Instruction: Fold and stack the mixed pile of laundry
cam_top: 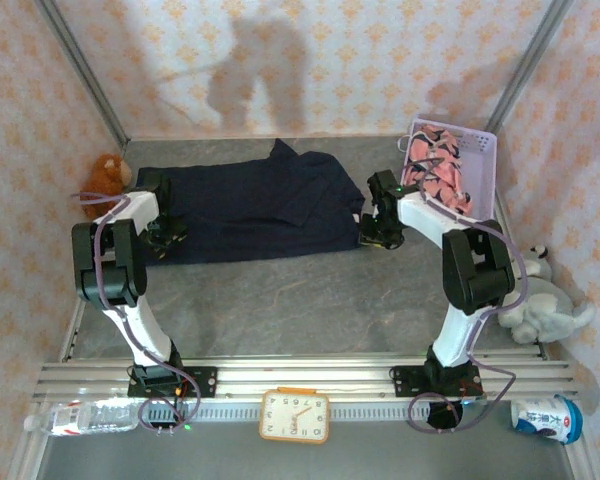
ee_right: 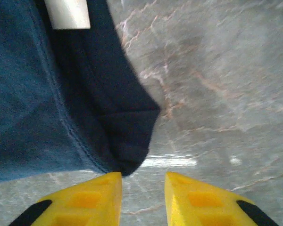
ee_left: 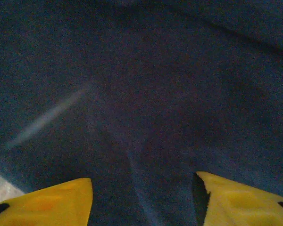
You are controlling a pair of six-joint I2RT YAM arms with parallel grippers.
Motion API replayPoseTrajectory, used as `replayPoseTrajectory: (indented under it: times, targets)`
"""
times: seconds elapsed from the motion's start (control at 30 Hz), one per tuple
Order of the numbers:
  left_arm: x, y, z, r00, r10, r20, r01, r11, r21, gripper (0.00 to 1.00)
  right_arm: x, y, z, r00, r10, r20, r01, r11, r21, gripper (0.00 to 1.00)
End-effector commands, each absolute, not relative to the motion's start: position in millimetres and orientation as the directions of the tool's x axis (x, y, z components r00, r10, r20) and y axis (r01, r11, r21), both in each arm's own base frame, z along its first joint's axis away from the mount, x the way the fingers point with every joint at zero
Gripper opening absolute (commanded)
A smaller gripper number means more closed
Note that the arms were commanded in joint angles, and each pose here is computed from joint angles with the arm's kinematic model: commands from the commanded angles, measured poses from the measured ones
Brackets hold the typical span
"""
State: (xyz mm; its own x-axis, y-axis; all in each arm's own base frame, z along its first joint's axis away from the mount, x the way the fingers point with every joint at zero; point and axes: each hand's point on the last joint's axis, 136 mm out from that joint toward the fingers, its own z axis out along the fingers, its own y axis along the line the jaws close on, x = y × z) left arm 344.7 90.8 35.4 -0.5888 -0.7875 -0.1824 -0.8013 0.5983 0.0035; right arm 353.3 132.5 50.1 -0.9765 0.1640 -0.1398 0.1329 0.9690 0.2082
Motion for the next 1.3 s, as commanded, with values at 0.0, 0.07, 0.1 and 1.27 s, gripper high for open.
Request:
replayPoseTrajectory:
  times: [0.0, 0.07, 0.1, 1.27]
  targets:
    - [336, 81, 54, -0.587, -0.792, -0.169, -0.798, 0.601, -0.043, 0.61, 358, 149, 41, -0.973, 0.197, -0.117, 0.157, 0.945, 0.286, 0.33]
    - [335, 75, 57, -0.581, -0.795, -0.174, -0.799, 0.598, -0.065, 0.62, 359, 148, 36, -0.968, 0.222, -0.115, 0.182, 0.942, 0.282, 0.36]
    - [334, 73, 54, -0.574, -0.8, -0.173, -0.803, 0.592, -0.071, 0.62, 360, 145, 33, -0.964, 0.236, -0.121, 0.197, 0.942, 0.273, 0.37]
    - [353, 36, 73, -0.65, -0.733, -0.202, -0.721, 0.678, -0.139, 0.61, 385, 163, 87, -0.944, 0.047, -0.326, 0.031, 0.998, 0.054, 0.3]
